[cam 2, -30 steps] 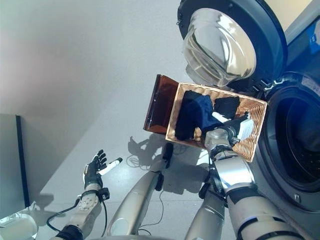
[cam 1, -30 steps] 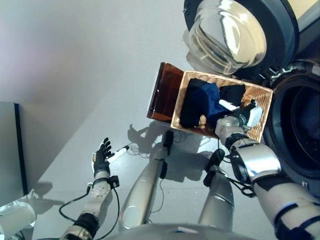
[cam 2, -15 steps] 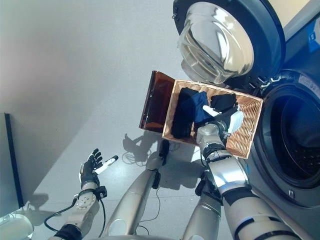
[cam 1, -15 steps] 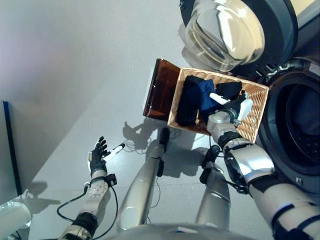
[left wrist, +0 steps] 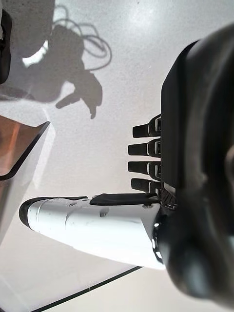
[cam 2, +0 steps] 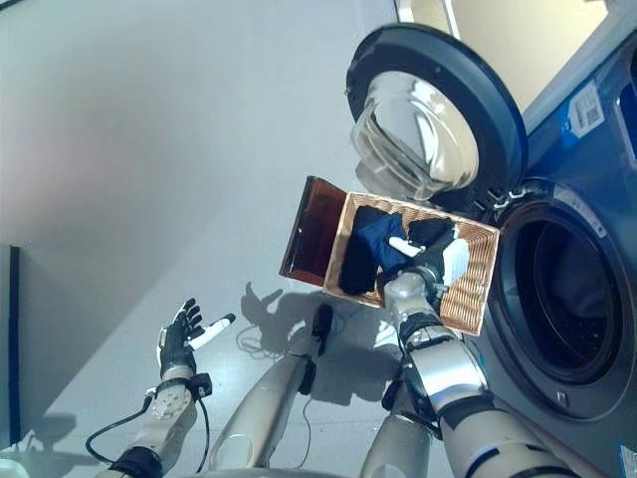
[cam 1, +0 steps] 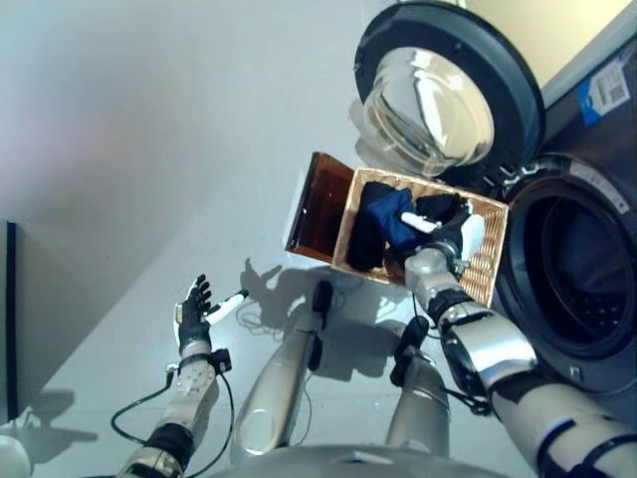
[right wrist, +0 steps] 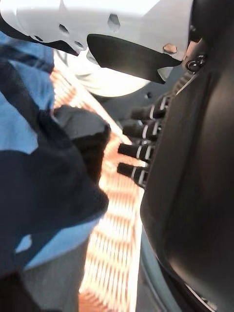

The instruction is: Pick up the clothes and place them into the washing machine

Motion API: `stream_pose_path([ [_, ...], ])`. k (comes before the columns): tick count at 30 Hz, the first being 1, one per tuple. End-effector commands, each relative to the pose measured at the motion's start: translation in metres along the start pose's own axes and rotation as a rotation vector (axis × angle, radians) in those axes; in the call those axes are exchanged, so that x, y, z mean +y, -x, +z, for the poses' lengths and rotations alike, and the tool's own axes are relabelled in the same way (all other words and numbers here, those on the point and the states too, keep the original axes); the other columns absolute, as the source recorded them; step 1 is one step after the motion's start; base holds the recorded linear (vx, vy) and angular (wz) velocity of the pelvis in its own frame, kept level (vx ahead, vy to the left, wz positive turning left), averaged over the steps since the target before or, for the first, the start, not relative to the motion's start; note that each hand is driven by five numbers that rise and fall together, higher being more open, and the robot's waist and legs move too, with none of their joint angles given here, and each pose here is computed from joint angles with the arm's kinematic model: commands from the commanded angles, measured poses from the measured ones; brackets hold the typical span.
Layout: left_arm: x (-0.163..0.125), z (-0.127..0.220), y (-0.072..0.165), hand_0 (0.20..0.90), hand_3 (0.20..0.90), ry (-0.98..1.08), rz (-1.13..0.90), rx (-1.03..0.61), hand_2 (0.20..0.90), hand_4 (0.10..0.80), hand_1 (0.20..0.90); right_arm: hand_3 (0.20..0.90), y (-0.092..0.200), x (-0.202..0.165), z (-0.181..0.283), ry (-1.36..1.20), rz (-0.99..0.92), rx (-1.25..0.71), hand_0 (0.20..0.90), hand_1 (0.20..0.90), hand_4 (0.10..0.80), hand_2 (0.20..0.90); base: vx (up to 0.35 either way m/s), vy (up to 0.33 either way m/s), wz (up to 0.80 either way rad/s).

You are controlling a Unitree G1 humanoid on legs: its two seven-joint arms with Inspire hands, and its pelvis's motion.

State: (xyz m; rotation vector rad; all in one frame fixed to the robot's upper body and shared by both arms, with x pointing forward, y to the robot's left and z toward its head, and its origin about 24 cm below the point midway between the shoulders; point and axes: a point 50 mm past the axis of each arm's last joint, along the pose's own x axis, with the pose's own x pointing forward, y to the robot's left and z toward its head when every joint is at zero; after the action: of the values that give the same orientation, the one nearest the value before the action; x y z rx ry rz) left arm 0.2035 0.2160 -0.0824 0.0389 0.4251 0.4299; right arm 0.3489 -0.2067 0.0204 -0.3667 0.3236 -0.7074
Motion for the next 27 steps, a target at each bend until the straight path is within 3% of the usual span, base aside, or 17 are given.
stream_pose_path([
  [1,0.017,0.009,-0.008,0.900,0.900,0.027,0.088,-0.056,0.900,0.800,0.900,0.900,-0.008,-0.009,0.017,0.051,-0.011,-0.130,0.900,0.900,0.800,0.900,-0.028,-0.027,0.04],
  [15,0.018,0.006,-0.010,0.900,0.900,0.056,0.115,-0.037,0.900,0.800,0.900,0.900,-0.007,-0.008,0.012,0.077,0.018,-0.151,0.900,0.900,0.800,0.900,-0.001,-0.012,0.06],
  [27,0.023,0.018,0.003,0.900,0.900,0.042,0.008,-0.133,0.900,0.800,0.900,0.900,-0.030,-0.032,0.056,0.087,-0.108,-0.170,0.900,0.900,0.800,0.900,0.002,0.010,0.09],
])
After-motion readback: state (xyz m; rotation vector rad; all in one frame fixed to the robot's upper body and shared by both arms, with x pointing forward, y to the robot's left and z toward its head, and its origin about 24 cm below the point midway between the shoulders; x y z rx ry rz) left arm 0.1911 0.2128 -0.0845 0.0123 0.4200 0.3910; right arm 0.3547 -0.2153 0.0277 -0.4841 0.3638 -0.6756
